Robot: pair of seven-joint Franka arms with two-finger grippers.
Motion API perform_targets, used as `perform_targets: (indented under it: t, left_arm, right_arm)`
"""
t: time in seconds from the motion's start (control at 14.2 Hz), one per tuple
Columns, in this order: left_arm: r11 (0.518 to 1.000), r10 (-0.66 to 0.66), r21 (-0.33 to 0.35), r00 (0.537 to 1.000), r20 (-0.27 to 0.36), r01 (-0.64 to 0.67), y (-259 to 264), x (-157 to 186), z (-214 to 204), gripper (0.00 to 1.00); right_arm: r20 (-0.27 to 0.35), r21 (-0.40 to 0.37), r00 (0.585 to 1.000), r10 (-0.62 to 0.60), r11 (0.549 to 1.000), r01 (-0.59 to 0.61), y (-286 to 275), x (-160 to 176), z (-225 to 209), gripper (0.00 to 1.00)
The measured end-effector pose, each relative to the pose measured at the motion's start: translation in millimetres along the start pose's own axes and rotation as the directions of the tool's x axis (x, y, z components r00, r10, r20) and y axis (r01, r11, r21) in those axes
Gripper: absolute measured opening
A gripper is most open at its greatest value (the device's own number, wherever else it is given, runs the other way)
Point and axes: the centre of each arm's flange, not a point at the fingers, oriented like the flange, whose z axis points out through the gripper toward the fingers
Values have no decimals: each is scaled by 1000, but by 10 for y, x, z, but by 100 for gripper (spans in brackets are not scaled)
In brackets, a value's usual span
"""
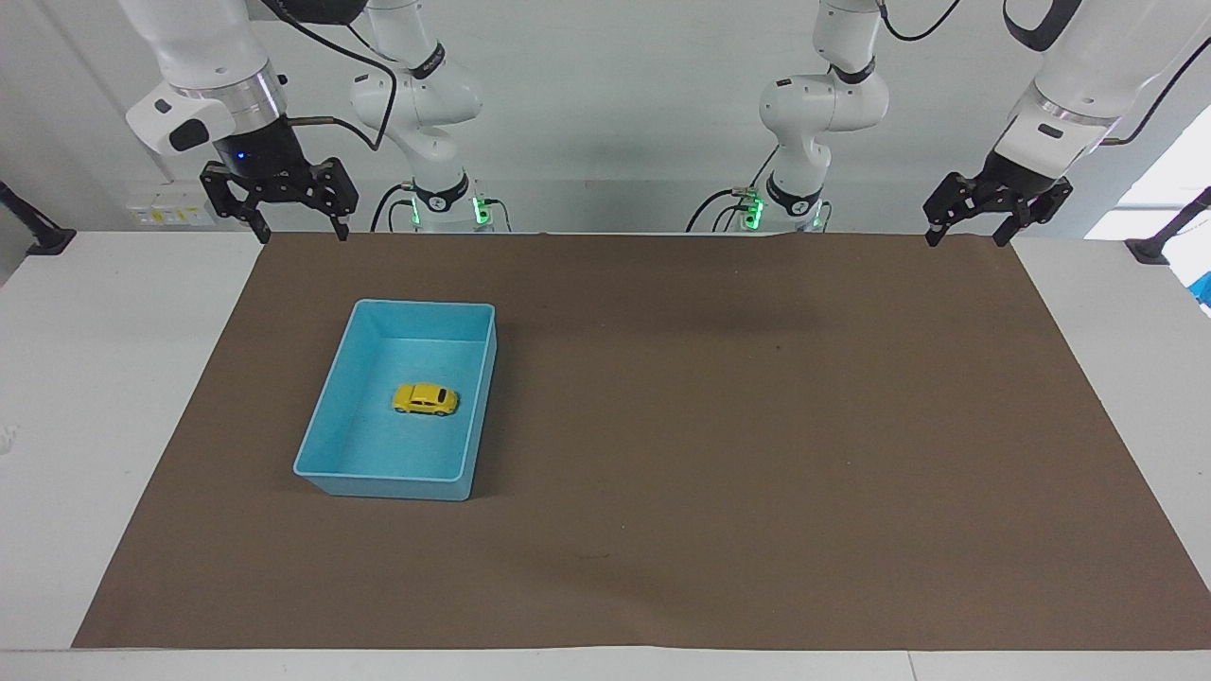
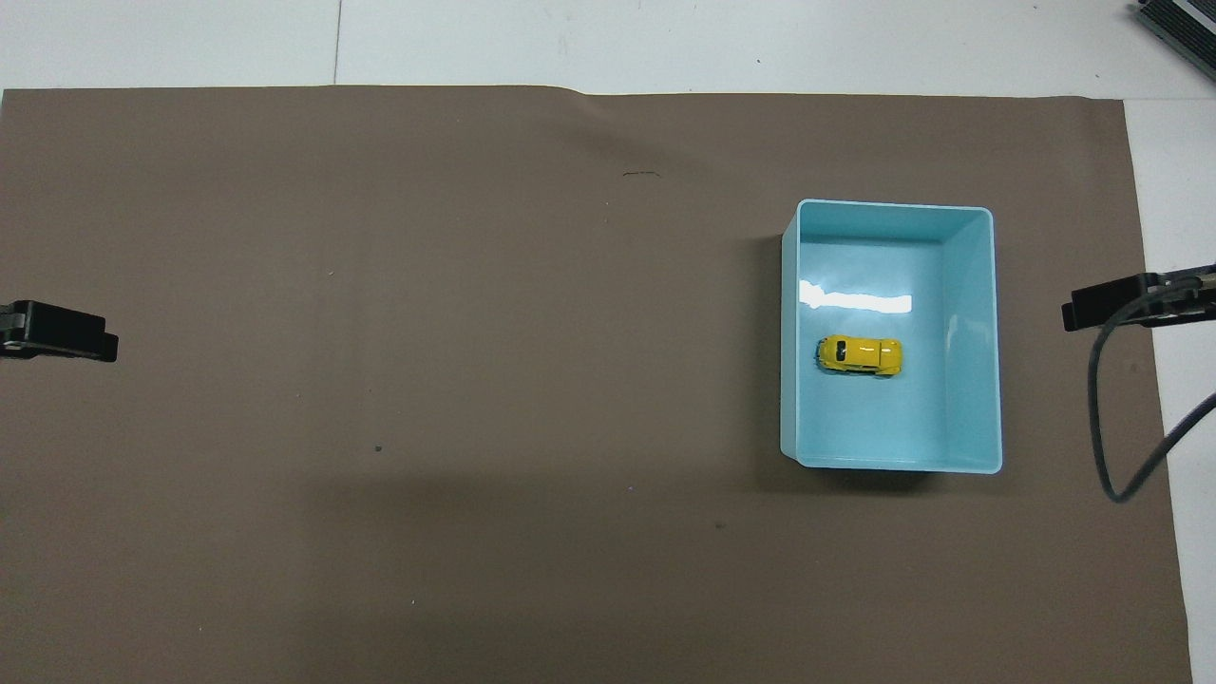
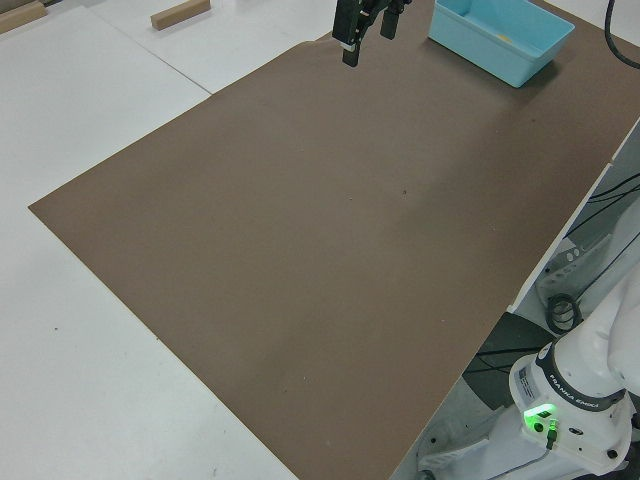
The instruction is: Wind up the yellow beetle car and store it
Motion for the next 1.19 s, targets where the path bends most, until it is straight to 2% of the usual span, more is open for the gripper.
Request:
perform_targets:
  t: [1.19]
  left_arm:
    - [1000,0,0,1000,0,0,0,0,0,100]
  right_arm:
    - [0,-1,1000,29,1000,-29,158,-12,-1,100]
